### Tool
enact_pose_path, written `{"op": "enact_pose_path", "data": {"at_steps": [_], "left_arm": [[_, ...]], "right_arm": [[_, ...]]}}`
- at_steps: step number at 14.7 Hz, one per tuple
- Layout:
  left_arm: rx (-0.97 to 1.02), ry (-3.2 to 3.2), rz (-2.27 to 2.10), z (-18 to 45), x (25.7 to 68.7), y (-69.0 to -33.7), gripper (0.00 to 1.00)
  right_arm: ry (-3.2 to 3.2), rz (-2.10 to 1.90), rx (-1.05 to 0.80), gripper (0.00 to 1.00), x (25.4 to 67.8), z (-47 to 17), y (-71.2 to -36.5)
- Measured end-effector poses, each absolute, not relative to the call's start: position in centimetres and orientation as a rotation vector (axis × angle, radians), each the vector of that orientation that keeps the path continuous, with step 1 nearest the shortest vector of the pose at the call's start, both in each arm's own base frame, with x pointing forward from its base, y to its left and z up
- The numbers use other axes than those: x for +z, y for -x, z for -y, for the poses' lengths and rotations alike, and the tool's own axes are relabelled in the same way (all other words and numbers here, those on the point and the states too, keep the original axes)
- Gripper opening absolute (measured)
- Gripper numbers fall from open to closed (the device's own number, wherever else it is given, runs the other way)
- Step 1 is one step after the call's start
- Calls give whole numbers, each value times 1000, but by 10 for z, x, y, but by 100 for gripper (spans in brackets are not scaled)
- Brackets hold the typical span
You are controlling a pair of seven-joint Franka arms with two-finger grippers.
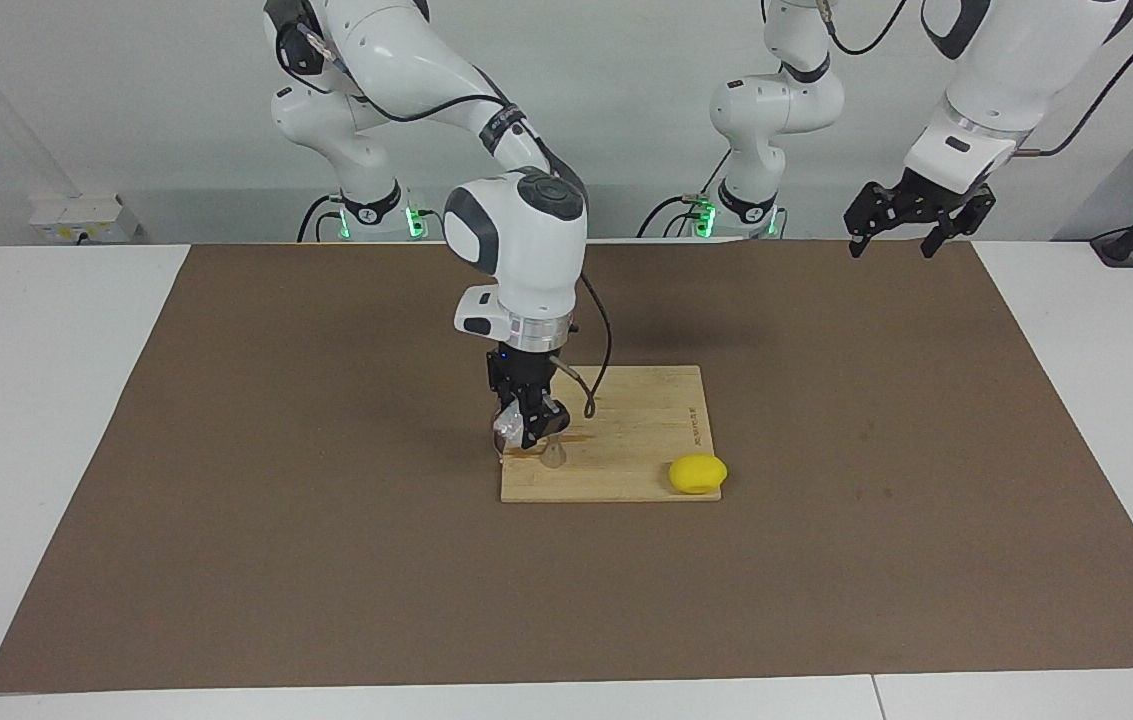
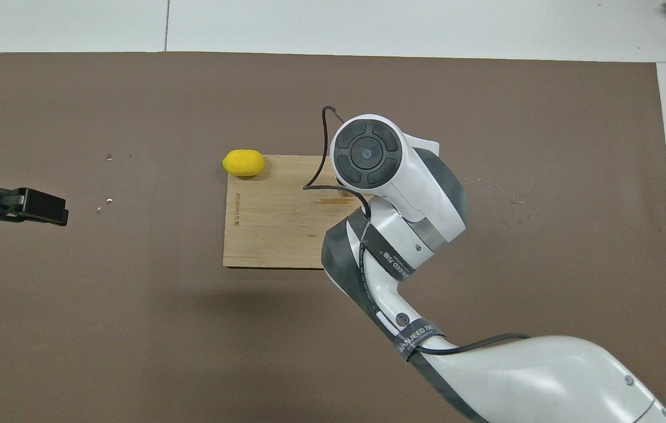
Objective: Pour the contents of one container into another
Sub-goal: 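Tilt the glass cup with the right gripper above the metal cup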
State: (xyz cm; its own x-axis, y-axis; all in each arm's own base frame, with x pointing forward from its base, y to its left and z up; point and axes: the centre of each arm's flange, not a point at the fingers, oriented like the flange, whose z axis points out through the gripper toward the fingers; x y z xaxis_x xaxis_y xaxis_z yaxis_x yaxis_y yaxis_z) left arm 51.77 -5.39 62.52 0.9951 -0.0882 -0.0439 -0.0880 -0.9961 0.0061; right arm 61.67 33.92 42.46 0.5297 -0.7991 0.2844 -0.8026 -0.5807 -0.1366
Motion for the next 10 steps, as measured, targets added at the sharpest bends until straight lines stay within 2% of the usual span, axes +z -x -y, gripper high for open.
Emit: {"op": "enact_pose_path", "data": {"at_steps": [10], "left_arm": [[-69, -3134, 138, 54, 625, -518, 100]], "right_arm": [[-2750, 1379, 565, 51, 427, -346, -615]]}}
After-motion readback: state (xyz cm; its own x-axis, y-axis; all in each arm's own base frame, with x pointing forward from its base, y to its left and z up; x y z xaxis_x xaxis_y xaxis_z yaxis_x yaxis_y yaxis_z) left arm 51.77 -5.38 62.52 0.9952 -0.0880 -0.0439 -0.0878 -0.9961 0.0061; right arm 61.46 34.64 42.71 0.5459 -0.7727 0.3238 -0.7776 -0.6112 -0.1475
